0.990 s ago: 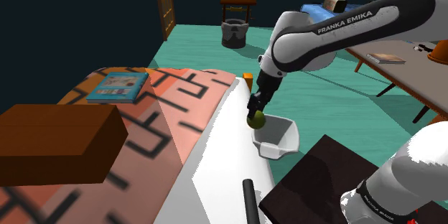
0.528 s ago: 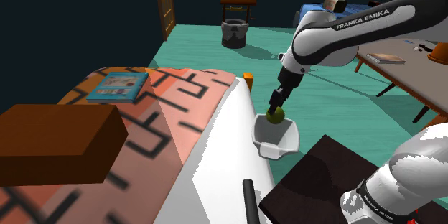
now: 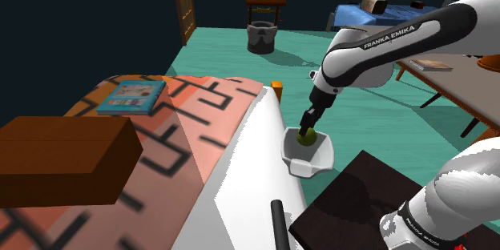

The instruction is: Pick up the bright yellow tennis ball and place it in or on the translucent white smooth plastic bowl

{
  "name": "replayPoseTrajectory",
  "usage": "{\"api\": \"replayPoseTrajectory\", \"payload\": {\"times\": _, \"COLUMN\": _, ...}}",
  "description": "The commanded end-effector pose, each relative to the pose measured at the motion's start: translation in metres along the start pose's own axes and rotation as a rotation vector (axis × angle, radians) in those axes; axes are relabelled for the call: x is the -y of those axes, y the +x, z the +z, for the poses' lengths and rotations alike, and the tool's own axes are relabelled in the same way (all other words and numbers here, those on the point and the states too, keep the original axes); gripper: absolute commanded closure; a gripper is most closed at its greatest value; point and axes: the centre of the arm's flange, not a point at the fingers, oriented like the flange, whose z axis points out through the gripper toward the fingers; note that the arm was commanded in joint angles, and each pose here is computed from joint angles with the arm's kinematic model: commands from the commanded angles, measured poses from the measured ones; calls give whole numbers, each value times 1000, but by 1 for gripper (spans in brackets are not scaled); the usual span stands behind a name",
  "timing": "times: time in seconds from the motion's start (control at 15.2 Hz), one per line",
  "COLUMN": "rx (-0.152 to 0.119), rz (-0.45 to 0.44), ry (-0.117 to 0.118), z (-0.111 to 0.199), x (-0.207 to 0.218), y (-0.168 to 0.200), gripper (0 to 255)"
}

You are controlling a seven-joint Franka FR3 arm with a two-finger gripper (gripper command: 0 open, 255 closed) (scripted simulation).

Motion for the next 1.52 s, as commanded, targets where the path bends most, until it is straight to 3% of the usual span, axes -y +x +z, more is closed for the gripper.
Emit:
{"api": "replayPoseTrajectory", "payload": {"times": 0.0, "rx": -1, "rz": 0, "ry": 0, "z": 10, "x": -2, "y": -1, "gripper": 255}}
{"api": "replayPoseTrajectory", "payload": {"times": 0.26, "rx": -1, "rz": 0, "ry": 0, "z": 31, "x": -6, "y": -3, "gripper": 255}}
{"api": "replayPoseTrajectory", "payload": {"times": 0.73, "rx": -1, "rz": 0, "ry": 0, "z": 31, "x": -6, "y": -3, "gripper": 255}}
{"api": "replayPoseTrajectory", "payload": {"times": 0.79, "rx": -1, "rz": 0, "ry": 0, "z": 31, "x": -6, "y": -3, "gripper": 0}}
{"api": "replayPoseTrajectory", "payload": {"times": 1.12, "rx": -1, "rz": 0, "ry": 0, "z": 31, "x": -6, "y": -3, "gripper": 0}}
{"api": "replayPoseTrajectory", "payload": {"times": 1.39, "rx": -1, "rz": 0, "ry": 0, "z": -19, "x": -6, "y": -3, "gripper": 0}}
{"api": "replayPoseTrajectory", "payload": {"times": 1.45, "rx": -1, "rz": 0, "ry": 0, "z": -19, "x": -6, "y": -3, "gripper": 0}}
